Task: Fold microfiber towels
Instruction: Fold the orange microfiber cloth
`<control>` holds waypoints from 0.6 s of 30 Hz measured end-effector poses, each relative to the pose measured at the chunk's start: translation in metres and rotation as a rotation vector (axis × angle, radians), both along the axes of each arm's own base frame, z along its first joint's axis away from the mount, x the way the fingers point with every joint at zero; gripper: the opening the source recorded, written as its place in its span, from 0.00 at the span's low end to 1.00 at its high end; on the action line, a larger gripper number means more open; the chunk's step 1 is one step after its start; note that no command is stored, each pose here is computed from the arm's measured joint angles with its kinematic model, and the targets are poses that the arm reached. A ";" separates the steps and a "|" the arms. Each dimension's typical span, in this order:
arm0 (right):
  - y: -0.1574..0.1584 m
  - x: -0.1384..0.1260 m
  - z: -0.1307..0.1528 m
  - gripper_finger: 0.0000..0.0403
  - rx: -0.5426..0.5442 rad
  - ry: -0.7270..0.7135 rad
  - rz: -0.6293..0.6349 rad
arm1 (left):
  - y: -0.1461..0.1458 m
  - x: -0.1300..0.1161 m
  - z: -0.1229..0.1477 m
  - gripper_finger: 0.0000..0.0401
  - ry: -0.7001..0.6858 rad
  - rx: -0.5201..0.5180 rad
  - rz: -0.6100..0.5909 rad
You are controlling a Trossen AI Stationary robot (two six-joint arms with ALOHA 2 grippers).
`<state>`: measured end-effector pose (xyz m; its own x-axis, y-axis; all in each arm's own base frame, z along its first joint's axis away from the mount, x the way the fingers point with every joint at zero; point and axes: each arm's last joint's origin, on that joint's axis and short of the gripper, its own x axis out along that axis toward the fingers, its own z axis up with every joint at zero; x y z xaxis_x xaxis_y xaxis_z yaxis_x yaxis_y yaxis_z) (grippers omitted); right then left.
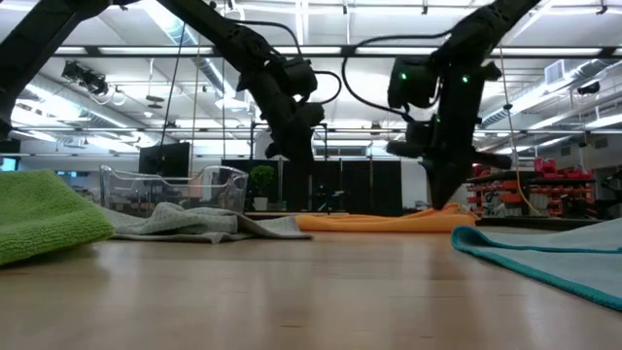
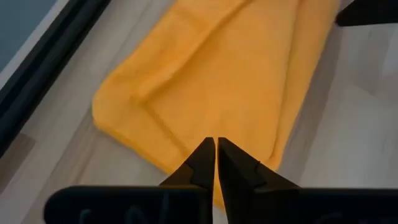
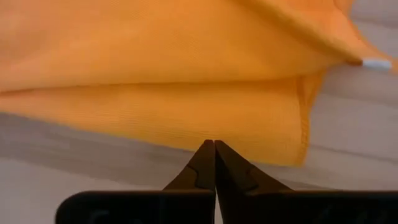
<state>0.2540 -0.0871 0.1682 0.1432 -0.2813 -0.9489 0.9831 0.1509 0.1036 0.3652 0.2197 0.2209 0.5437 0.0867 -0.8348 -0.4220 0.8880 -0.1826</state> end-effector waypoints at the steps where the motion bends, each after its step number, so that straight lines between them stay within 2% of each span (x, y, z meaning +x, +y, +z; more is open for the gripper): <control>1: 0.001 -0.002 -0.003 0.01 0.003 0.003 -0.010 | 0.000 0.000 0.000 0.05 -0.003 0.002 0.001; 9: 0.001 -0.009 -0.019 0.01 -0.005 -0.029 -0.055 | 0.004 0.002 0.001 0.06 -0.036 0.014 0.016; 18: 0.007 -0.012 -0.024 0.01 0.011 -0.001 -0.034 | 0.002 0.004 0.001 0.03 -0.061 -0.024 0.013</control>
<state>0.2418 -0.0802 0.1441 0.1347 -0.2754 -0.9518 0.9875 0.1166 0.1060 0.3694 0.2214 0.2223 0.5925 0.0744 -0.8021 -0.4213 0.8773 -0.2299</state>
